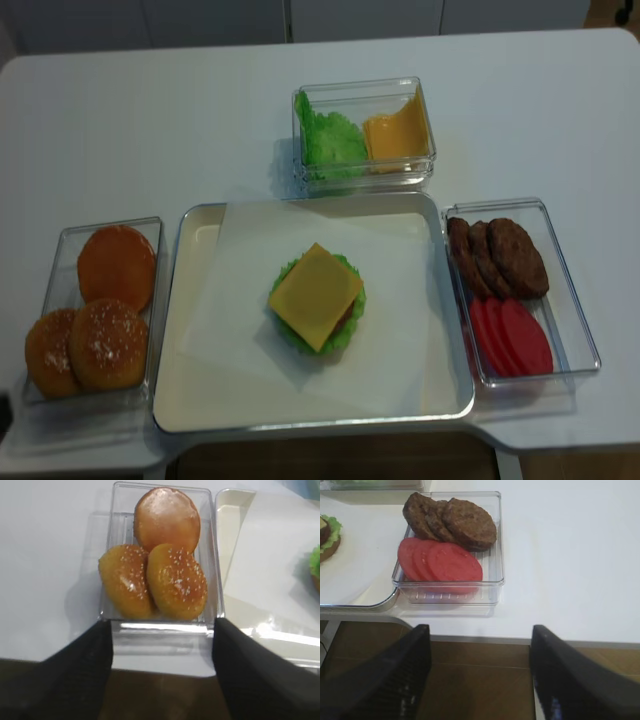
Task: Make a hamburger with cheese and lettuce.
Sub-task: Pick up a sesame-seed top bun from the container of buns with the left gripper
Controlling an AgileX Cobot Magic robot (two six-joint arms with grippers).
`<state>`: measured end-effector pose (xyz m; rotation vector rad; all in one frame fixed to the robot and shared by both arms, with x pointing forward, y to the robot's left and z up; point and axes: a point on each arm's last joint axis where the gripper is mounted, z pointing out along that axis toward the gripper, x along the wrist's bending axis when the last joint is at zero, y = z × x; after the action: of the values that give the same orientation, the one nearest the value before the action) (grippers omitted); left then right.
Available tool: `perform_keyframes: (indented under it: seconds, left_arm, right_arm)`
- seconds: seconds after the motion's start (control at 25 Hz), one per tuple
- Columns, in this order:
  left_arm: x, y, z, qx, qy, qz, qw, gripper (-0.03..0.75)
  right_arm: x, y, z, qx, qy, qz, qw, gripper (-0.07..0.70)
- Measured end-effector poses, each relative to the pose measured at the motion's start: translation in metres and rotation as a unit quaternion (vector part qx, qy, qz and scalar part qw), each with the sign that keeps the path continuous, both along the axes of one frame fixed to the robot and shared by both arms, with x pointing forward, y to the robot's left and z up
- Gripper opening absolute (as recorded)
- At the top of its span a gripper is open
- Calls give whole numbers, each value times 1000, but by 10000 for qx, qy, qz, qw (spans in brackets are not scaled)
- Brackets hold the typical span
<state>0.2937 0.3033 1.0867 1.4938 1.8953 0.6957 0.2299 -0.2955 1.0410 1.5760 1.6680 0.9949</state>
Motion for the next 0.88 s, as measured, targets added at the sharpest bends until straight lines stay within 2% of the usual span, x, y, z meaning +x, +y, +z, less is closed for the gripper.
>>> perform_keyframes:
  seconds: [0.16,0.4,0.48,0.68,0.88]
  left_arm:
    - [42,-2,10,-378,300,49,9988,466]
    - [88,0,24,-455,700,70,9965,466]
    - [100,3,25,-481,795,155,9956,466]
    - [120,20,16,-840,1082,247,9903,466]
    - [135,45,3,-1295,1218,576,9824,466]
  right_arm:
    - [0,0,0,0,0,0,10000,468]
    - [0,0,0,0,0,0,10000,468]
    - [0,0,0,0,0,0,10000,468]
    - [0,0,0,8,1,-5,10000,468]
    - [0,0,0,17,2,-10,10000,468]
